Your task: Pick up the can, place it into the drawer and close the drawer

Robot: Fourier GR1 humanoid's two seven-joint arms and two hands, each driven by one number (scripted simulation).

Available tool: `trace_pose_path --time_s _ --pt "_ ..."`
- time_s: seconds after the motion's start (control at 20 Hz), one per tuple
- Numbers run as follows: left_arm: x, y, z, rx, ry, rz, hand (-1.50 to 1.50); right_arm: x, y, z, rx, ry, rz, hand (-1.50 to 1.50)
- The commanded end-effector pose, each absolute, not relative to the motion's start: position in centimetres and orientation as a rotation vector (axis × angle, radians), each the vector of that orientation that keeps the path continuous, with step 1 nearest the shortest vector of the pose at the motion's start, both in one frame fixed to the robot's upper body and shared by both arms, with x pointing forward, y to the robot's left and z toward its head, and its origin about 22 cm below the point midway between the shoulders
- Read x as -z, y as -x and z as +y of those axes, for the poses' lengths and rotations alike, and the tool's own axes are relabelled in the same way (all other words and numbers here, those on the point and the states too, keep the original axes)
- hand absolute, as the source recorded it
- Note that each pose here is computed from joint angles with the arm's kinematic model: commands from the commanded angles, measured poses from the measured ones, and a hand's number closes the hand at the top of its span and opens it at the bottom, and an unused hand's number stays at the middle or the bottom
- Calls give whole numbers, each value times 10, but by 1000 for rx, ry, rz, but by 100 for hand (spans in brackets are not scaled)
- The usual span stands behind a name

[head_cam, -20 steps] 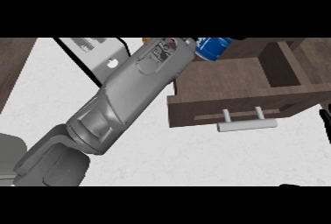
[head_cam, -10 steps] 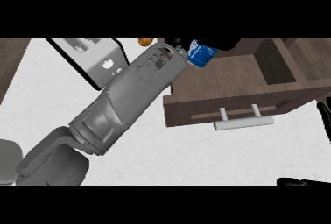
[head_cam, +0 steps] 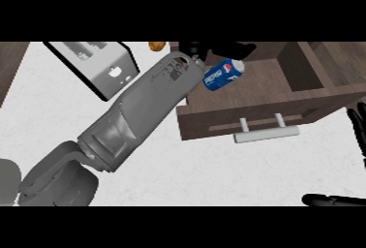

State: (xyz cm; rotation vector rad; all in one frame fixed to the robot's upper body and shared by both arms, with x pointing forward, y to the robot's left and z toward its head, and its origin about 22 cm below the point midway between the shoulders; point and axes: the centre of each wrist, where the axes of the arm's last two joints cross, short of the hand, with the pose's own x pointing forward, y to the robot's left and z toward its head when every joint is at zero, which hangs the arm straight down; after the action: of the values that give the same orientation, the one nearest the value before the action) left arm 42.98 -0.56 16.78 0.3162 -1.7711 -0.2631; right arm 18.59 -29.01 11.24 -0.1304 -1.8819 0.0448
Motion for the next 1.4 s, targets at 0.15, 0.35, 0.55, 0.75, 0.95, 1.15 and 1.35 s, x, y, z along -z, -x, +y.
trace_pose_path --time_s 0.15,0.35,0.55,0.75,0.95,1.15,1.35 --pt "-161 -431 -2 210 -378 -1788 -150 -118 -178 -290 -51 125 -1892 -150" --pt "-171 -432 -6 181 -340 -1781 -150 -121 -173 -285 -73 137 -1917 -150" --pt "-152 -426 -2 160 -316 -1764 -150 -137 -176 -295 -177 275 -1955 -150" --pt "-170 -427 -9 113 -283 -1761 -150 -144 -176 -290 -309 384 -1986 -150" --pt "-171 -425 -11 90 -241 -1752 -150 -147 -176 -287 -418 439 -2004 -150" --pt "-182 -422 -18 47 -219 -1781 -150 -149 -193 -279 -518 516 -2029 -150" --pt "-184 -423 -18 48 -227 -1804 -150 -147 -189 -268 -655 686 -1988 -150"
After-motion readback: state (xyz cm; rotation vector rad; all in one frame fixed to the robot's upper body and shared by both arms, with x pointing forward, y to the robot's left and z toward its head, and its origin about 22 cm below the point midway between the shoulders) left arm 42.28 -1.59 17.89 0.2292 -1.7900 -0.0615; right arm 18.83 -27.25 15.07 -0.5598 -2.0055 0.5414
